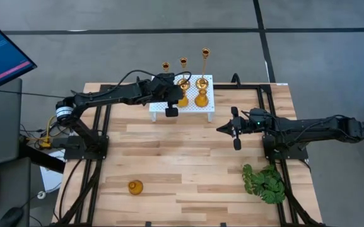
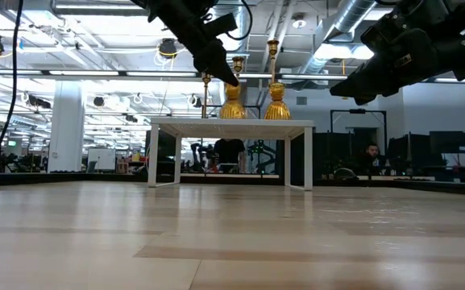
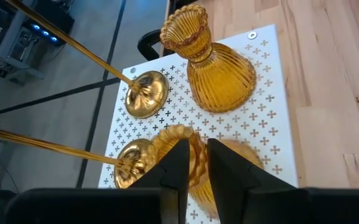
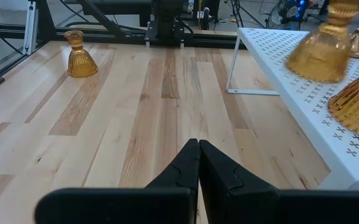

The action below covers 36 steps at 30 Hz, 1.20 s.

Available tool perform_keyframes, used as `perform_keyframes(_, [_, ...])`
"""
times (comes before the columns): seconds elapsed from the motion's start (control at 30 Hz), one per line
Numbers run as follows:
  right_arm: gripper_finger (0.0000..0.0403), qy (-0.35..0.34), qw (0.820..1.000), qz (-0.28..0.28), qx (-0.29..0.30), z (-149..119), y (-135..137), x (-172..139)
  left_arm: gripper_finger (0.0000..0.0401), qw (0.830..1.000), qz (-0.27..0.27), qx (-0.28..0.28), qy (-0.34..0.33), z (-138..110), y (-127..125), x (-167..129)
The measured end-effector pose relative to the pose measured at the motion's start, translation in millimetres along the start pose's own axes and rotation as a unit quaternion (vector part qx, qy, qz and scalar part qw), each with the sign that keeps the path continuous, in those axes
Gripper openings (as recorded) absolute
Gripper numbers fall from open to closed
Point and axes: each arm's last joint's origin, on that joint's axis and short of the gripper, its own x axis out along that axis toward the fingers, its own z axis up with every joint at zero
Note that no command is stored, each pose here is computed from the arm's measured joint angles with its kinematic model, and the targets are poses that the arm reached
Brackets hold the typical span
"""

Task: Pick & Place candle stick holders
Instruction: Put the top orange candle holder on the shelf, then put the orange candle holder on the shelf

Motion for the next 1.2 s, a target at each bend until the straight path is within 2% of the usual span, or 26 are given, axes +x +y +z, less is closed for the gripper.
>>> perform_keyframes(0.47, [0.0, 0.0, 1.0, 0.0, 0.0, 0, 0, 0, 0.0069, 0.999, 0.028, -0.007, -0.044, 10, 5, -5])
perform_keyframes(0.63, [0.0, 0.002, 1.0, 0.0, 0.001, 0, 0, 0, 0.0069, 0.996, 0.03, -0.005, -0.082, 22, 2, -24])
perform_keyframes(0.8, [0.0, 0.009, 1.0, 0.001, 0.002, -2, 0, 0, 0.0069, 0.991, 0.028, -0.009, -0.133, 36, -1, -61])
perform_keyframes(1.0, [0.0, 0.013, 1.0, 0.001, 0.006, -3, 0, 0, 0.0052, 0.989, -0.026, -0.015, -0.148, 36, -14, -116])
perform_keyframes(1.1, [0.0, 0.013, 1.0, 0.001, 0.014, -3, 0, 0, 0.0031, 0.987, -0.079, -0.029, -0.134, 29, -25, -144])
perform_keyframes(1.2, [0.0, 0.013, 0.999, 0.002, 0.031, -2, 0, 0, 0.0008, 0.979, -0.152, -0.055, -0.122, 21, -39, -170])
